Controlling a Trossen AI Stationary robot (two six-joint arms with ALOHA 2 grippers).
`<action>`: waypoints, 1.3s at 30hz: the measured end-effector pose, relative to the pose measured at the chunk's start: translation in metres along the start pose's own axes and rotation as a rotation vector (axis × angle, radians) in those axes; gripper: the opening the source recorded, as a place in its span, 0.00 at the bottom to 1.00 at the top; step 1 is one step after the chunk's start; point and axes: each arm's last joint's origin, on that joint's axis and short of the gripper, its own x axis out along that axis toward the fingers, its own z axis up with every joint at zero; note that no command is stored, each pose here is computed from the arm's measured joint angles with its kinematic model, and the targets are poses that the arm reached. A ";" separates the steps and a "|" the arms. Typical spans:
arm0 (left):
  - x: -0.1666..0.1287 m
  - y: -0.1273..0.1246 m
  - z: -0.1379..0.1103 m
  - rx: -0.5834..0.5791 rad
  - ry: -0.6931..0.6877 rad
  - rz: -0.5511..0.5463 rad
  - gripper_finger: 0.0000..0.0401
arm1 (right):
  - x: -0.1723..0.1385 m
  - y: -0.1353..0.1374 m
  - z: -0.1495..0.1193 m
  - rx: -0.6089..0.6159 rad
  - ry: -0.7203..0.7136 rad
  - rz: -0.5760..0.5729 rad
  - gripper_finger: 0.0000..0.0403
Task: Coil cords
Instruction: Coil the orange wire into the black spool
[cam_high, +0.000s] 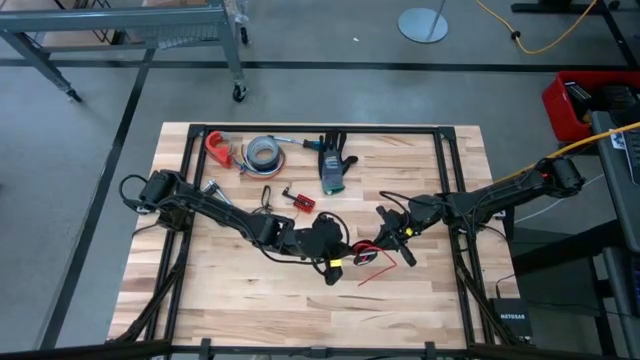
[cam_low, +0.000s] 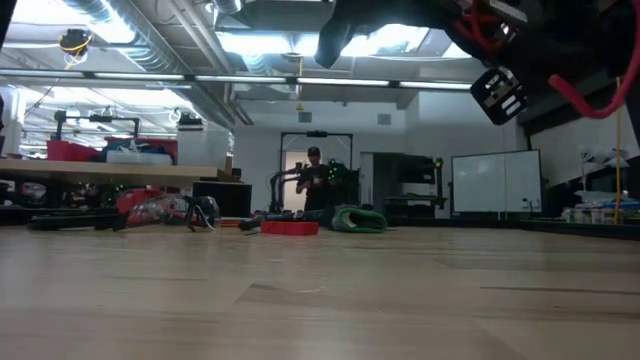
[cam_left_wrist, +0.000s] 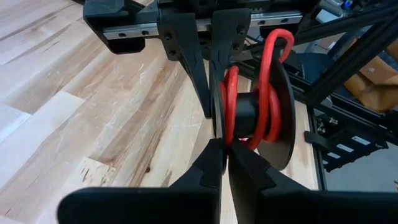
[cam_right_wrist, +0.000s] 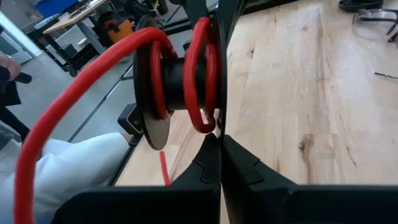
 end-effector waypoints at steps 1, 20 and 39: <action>0.000 0.000 0.000 -0.001 0.000 0.001 0.01 | 0.000 0.000 0.000 0.002 0.003 -0.005 0.00; -0.019 0.014 -0.005 -0.010 0.141 0.181 0.00 | -0.001 -0.005 0.001 0.002 -0.044 -0.181 0.35; -0.061 0.032 -0.002 -0.056 0.190 0.476 0.00 | -0.002 -0.011 0.001 0.004 -0.087 -0.372 0.39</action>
